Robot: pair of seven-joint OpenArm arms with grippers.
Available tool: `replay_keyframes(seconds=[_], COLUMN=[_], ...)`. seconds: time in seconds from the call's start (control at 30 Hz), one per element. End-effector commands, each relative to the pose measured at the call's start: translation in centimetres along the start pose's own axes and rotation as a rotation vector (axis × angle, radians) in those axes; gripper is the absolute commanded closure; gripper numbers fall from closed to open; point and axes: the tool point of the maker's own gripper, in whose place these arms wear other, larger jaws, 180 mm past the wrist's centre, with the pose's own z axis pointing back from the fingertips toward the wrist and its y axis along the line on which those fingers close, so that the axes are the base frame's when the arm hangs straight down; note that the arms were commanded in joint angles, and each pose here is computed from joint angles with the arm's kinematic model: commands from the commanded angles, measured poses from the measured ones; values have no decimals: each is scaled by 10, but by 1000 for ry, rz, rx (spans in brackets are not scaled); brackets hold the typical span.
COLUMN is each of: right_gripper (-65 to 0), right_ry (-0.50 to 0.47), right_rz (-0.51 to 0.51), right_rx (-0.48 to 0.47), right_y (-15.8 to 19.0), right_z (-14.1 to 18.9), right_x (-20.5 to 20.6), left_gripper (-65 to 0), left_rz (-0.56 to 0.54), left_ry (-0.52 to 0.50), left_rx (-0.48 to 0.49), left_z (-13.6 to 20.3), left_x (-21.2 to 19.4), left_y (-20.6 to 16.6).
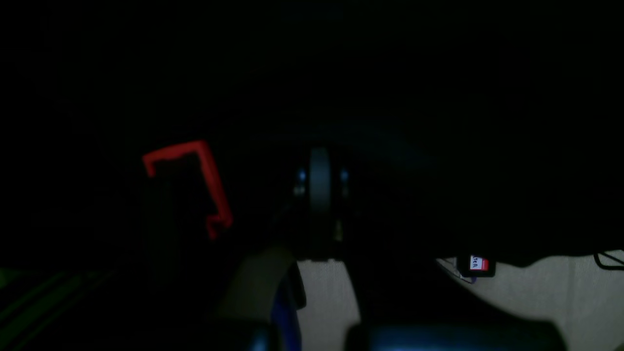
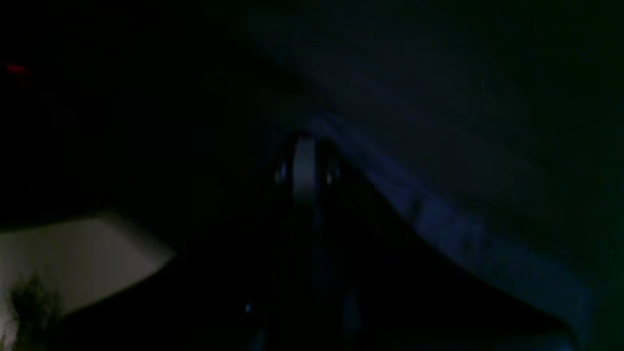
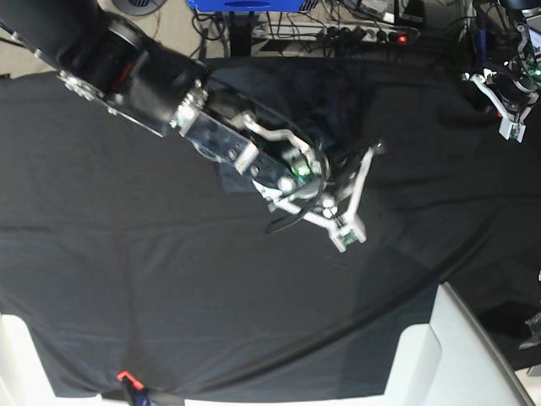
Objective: Fold the T-shirt properly
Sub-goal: 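Press the folded stack with the right gripper, then lift it away, then move the left gripper to the folded stack's side edge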
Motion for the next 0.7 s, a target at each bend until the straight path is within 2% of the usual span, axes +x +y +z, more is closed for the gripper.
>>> replay_keyframes(seconds=[0.0, 0.1, 0.17, 0.23, 0.33, 0.4, 0.53, 0.67], right_gripper=[-29, -29, -29, -27, -29, -29, -29, -29], right_ry=[-22, 40, 49, 52, 5, -23, -2, 66], right_rz=[-5, -69, -95, -137, -222, -259, -310, -336], right_rx=[-12, -50, -75, -110, -185, -249, -324, -364], right_y=[-5, -19, -32, -49, -86, -113, -141, -151], right_z=[12, 32, 42, 51, 61, 67, 73, 70], right_x=[12, -12, -28, -47, -69, -84, -114, -145], left_gripper=[0, 0, 0, 0, 0, 0, 0, 0], left_rz=[-10, -8, -27, -101, -206, -228, -184, -7], left_ry=[12, 8, -9, -48, -78, -108, -197, -290], left_rx=[-34, -34, -38, -75, -111, -138, -267, -437], left_z=[-1, 0, 1, 0, 8, 13, 21, 32], left_x=[-3, -2, 6, 27, 51, 72, 112, 136], left_y=[-8, -7, -10, -33, -67, -91, -130, -151])
